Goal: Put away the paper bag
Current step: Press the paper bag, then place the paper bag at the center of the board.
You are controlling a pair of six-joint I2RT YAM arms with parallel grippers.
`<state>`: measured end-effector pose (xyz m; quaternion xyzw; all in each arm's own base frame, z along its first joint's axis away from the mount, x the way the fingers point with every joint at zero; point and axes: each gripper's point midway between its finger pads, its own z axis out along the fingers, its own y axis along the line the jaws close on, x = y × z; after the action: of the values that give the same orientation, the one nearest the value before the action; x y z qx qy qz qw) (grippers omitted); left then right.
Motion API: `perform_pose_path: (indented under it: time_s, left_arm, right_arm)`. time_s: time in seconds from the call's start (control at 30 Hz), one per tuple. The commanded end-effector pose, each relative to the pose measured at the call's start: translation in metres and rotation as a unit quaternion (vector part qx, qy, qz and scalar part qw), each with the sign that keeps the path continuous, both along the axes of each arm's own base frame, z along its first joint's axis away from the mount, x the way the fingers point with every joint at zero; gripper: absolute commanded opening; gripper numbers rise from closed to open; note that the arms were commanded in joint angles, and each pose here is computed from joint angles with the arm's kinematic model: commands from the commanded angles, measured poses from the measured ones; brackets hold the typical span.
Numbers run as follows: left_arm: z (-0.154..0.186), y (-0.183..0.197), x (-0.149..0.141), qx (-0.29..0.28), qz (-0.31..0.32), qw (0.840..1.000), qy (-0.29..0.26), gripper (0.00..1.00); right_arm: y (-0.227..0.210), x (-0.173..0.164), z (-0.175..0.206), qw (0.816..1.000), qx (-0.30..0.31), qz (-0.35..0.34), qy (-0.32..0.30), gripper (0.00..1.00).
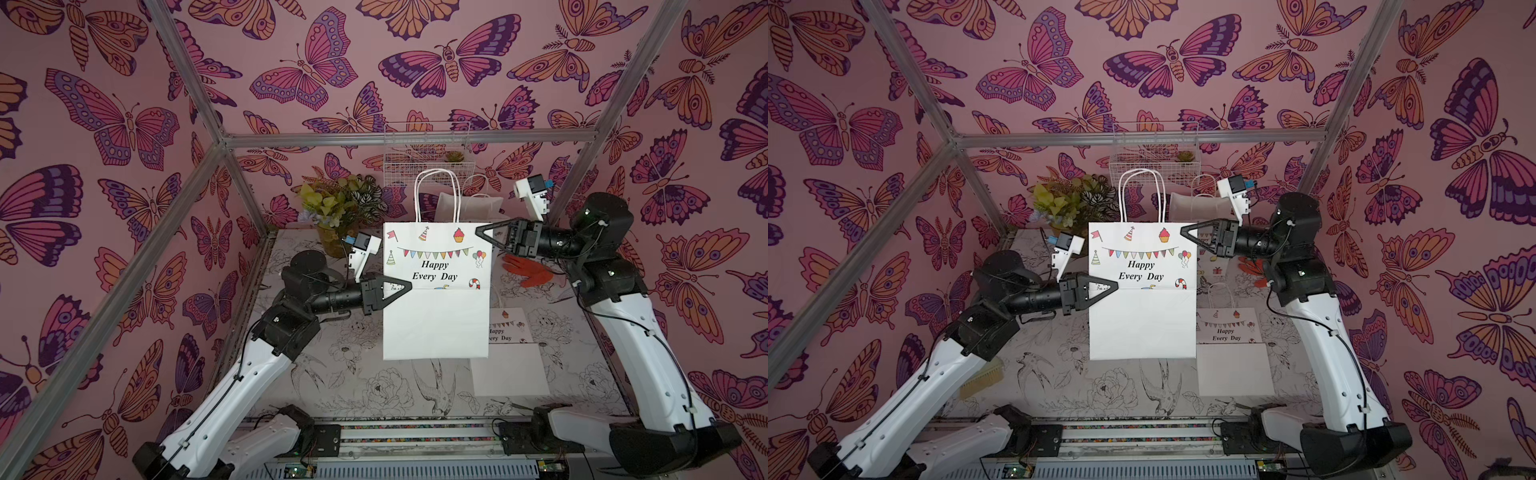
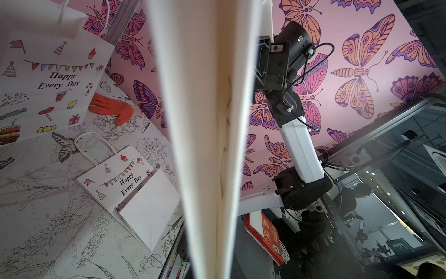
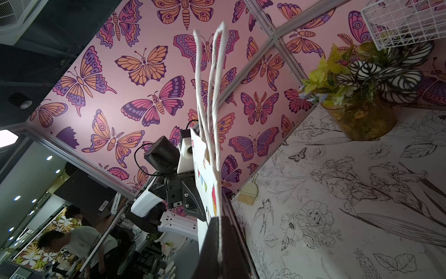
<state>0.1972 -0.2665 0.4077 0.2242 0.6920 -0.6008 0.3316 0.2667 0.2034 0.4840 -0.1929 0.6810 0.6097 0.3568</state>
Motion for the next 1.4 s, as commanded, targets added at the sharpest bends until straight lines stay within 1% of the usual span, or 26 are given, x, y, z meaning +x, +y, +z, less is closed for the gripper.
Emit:
perform_pose_path:
  time_s: [0.0, 0.03, 0.1, 0.13, 0.2, 0.27, 0.3, 0.5, 0.63, 0.77, 0.97, 1.17, 1.37]
  left_arm:
    - [-0.005, 0.002, -0.003, 0.005, 0.003, 1.000, -0.004, 0.00]
    - [-0.005, 0.003, -0.002, 0.006, 0.008, 1.000, -0.005, 0.00]
    - [-0.006, 0.003, 0.001, 0.008, 0.016, 1.000, -0.007, 0.00]
    - [-0.006, 0.004, 0.002, 0.009, 0.019, 1.000, -0.007, 0.00]
    - [-0.008, 0.004, 0.004, 0.014, 0.025, 1.000, -0.006, 0.00]
    - [-0.014, 0.005, 0.008, 0.025, 0.034, 0.999, -0.001, 0.00]
    - [-0.018, 0.006, 0.010, 0.033, 0.040, 0.999, 0.004, 0.00]
    - [-0.056, 0.018, 0.021, 0.097, 0.092, 0.990, 0.037, 0.00]
    - [-0.079, 0.022, 0.026, 0.115, 0.116, 0.984, 0.074, 0.00]
    - [-0.112, 0.023, 0.025, 0.139, 0.138, 0.974, 0.113, 0.00]
    - [-0.159, 0.019, 0.015, 0.177, 0.151, 0.961, 0.151, 0.00]
    - [-0.199, 0.003, 0.020, 0.175, 0.145, 0.954, 0.195, 0.00]
    - [-0.232, -0.014, 0.025, 0.198, 0.128, 0.945, 0.225, 0.00]
  right_arm:
    - [-0.002, -0.003, 0.006, 1.000, 0.005, -0.004, -0.019, 0.03]
    - [-0.002, -0.004, 0.002, 1.000, 0.004, -0.004, -0.015, 0.15]
    - [-0.003, -0.007, -0.005, 1.000, 0.003, -0.003, -0.007, 0.50]
    - [-0.003, -0.010, -0.009, 1.000, 0.001, -0.003, -0.004, 0.60]
    - [-0.005, -0.017, -0.019, 1.000, -0.012, -0.009, 0.003, 0.78]
    - [-0.008, -0.024, -0.027, 0.999, -0.030, -0.021, 0.002, 0.90]
    - [-0.010, -0.027, -0.032, 0.999, -0.041, -0.029, -0.001, 0.99]
    - [-0.026, -0.037, -0.065, 0.991, -0.099, -0.094, -0.006, 0.99]
    - [-0.038, -0.037, -0.088, 0.981, -0.140, -0.136, 0.005, 0.99]
    - [-0.049, -0.038, -0.108, 0.970, -0.178, -0.166, 0.015, 0.99]
    - [-0.056, -0.043, -0.115, 0.964, -0.194, -0.181, 0.007, 0.99]
    - [-0.056, -0.045, -0.117, 0.964, -0.192, -0.183, 0.007, 0.99]
    - [-0.059, -0.049, -0.118, 0.962, -0.196, -0.189, 0.003, 0.99]
